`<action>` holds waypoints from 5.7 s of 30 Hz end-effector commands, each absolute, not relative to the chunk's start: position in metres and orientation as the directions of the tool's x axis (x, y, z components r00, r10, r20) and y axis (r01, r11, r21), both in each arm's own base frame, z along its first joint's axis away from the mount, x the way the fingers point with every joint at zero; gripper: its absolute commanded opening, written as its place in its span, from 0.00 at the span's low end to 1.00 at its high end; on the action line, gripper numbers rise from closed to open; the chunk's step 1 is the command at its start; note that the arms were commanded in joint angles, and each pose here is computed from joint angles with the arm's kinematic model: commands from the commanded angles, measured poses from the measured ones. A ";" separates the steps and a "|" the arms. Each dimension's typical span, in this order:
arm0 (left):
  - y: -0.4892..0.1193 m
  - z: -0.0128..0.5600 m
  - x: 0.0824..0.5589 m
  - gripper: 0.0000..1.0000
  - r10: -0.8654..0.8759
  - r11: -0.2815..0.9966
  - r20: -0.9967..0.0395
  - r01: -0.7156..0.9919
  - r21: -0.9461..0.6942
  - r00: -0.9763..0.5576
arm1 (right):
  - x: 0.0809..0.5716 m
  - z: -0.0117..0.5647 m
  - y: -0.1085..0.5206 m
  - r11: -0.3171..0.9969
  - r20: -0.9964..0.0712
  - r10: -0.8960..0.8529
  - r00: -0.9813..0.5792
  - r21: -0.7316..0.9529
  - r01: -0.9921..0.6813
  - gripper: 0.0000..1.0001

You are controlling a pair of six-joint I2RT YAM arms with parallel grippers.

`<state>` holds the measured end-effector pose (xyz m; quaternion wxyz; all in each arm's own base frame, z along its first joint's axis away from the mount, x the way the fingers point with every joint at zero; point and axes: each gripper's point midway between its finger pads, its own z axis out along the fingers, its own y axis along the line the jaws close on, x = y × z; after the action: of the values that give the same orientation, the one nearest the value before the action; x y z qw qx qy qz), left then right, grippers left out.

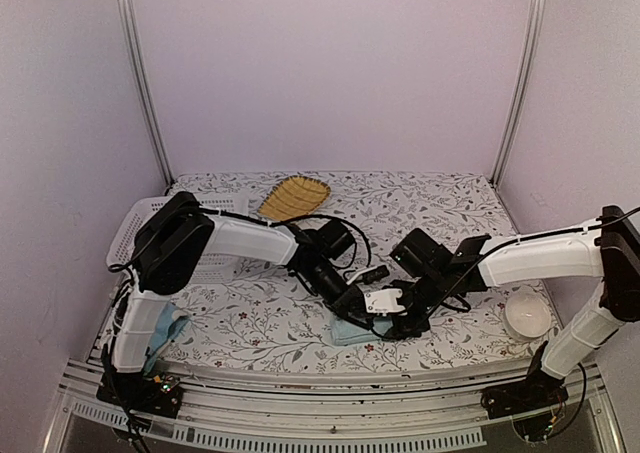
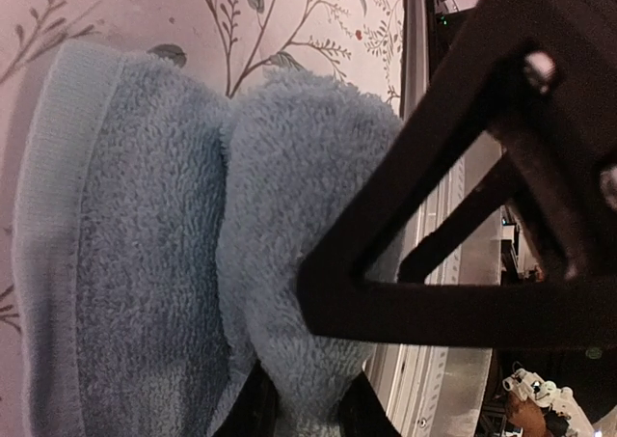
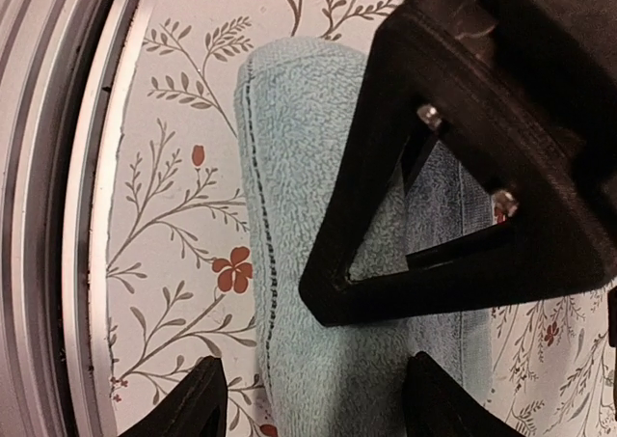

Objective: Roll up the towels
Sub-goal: Roll the towel at the center of the board, then adjust the towel at the center of the board.

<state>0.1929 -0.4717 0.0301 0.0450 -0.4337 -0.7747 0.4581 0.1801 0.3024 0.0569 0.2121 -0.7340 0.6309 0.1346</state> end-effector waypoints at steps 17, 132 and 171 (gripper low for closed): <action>-0.424 0.064 0.256 0.52 0.588 0.431 -0.542 0.800 -0.418 -0.600 | 0.142 0.006 0.294 -0.223 -0.374 -0.907 0.193 0.038 -0.974 0.20; -0.424 0.120 0.262 0.07 0.673 0.496 -0.699 0.849 0.182 -0.243 | 0.280 0.160 0.262 0.123 -0.577 -0.598 -0.556 0.619 -0.775 0.56; -0.440 0.062 0.231 0.03 0.636 0.284 -0.346 0.626 -0.726 -0.690 | 0.211 0.112 0.320 -0.273 -0.415 -0.812 0.411 -0.352 -0.895 0.57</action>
<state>0.2343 -0.4416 0.0587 -0.0232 -0.4026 -0.8074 0.4306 0.1942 0.3130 0.1249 0.2502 -0.7839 0.5539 0.1268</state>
